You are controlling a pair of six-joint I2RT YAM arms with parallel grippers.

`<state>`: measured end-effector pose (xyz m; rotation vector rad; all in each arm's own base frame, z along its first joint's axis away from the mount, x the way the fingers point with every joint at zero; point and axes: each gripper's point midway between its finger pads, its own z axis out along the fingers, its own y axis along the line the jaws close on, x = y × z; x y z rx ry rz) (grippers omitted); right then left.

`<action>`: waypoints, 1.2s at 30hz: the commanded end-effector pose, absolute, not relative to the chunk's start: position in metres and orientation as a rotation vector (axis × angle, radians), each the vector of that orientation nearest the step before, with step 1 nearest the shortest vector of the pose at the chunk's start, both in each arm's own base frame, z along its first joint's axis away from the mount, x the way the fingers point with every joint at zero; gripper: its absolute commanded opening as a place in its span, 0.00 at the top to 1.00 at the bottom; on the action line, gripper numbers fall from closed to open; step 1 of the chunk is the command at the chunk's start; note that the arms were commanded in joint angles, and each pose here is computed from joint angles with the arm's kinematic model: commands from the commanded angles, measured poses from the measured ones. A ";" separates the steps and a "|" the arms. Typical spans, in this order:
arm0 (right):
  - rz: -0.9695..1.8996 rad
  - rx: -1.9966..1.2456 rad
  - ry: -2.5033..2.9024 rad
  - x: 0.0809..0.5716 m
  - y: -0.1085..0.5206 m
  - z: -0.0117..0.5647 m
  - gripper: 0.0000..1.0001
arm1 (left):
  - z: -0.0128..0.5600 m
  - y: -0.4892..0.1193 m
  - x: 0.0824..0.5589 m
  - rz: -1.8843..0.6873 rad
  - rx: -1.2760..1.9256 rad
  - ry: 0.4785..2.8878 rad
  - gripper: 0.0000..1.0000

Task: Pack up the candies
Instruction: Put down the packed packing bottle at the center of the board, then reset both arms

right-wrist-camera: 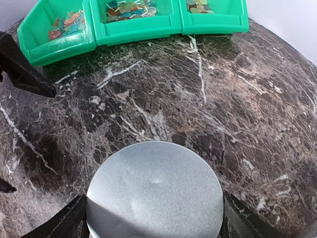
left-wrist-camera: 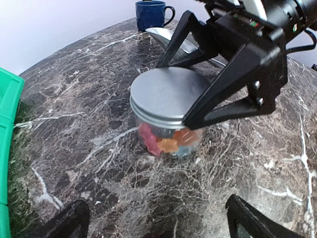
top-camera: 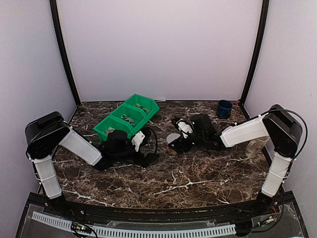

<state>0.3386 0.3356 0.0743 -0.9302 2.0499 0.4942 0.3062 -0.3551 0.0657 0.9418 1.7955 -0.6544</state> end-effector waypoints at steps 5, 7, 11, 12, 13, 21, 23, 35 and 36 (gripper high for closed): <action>0.574 -0.948 1.979 0.342 0.372 0.092 0.12 | 0.101 -0.316 0.314 -0.454 0.660 1.922 0.01; 0.566 -0.950 1.987 0.342 0.372 0.094 0.09 | 0.109 -0.306 0.313 -0.415 0.611 1.923 0.01; 0.538 -0.948 1.993 0.339 0.368 0.106 0.02 | 0.131 -0.291 0.309 -0.395 0.528 1.906 0.01; 0.535 -0.943 1.990 0.338 0.366 0.112 0.03 | 0.138 -0.289 0.308 -0.397 0.517 1.898 0.01; 0.533 -0.933 1.986 0.337 0.364 0.119 0.02 | 0.142 -0.287 0.307 -0.387 0.505 1.900 0.02; 0.311 -0.597 1.995 0.344 0.296 0.193 0.03 | 0.190 -0.258 0.310 -0.255 0.405 1.893 0.01; 0.205 -0.518 2.001 0.346 0.268 0.207 0.03 | 0.203 -0.249 0.308 -0.227 0.387 1.883 0.01; 0.105 -0.085 1.838 0.319 0.122 0.294 0.02 | 0.258 -0.161 0.302 -0.076 0.186 1.871 0.01; 0.090 -0.070 1.824 0.316 0.113 0.300 0.02 | 0.261 -0.150 0.303 -0.067 0.162 1.863 0.01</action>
